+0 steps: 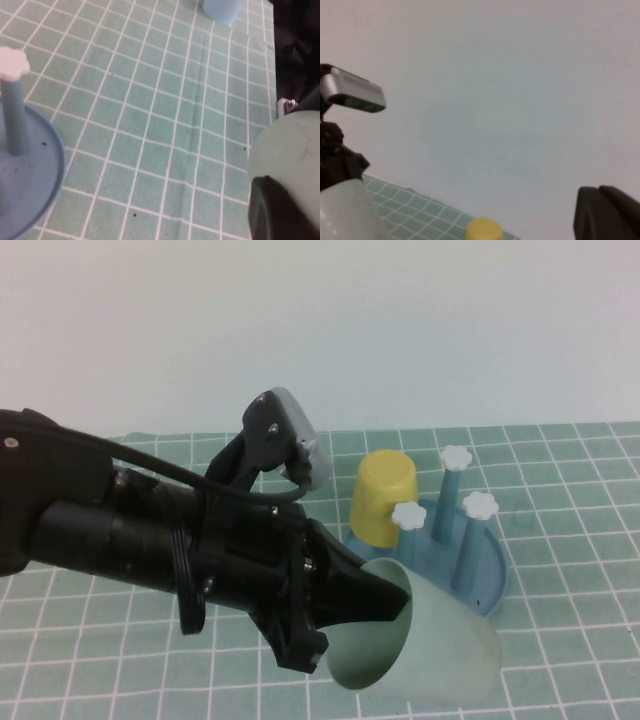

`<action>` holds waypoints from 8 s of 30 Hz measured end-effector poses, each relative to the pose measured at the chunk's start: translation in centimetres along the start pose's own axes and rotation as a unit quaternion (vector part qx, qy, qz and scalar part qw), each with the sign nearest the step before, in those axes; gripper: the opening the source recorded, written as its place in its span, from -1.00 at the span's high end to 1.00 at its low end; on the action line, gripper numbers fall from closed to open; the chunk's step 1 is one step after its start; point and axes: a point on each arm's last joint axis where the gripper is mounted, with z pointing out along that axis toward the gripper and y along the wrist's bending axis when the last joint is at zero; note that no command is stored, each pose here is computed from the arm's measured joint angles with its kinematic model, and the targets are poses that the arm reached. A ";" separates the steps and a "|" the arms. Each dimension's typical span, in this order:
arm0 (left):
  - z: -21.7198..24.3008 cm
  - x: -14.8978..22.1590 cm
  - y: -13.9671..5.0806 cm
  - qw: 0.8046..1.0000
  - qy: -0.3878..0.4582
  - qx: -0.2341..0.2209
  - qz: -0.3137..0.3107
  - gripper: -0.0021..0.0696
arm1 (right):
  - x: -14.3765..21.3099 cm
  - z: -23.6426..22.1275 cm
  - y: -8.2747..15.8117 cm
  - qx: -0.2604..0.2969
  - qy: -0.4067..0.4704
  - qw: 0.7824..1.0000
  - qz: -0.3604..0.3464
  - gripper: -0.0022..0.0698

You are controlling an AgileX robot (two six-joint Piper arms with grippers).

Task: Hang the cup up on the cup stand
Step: Adjust the cup with two arms

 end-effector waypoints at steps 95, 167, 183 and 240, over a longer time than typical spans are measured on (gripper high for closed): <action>0.6 3.2 4.9 0.990 0.043 0.077 -0.115 0.91 | 4.7 20.0 7.1 -0.457 0.452 0.764 -0.058 -0.86; -5.6 0.2 -2.4 0.995 0.078 -0.006 0.057 -0.06 | 5.9 21.1 7.8 -0.450 0.462 0.764 -0.003 -0.55; -2.1 1.2 -2.2 0.985 0.153 0.024 0.079 -0.06 | 5.6 20.7 8.2 -0.478 0.459 0.749 0.013 -0.55; -0.3 -0.9 0.6 0.992 0.032 -0.050 0.109 0.91 | 0.6 16.6 6.1 -0.407 0.487 0.772 0.019 -0.90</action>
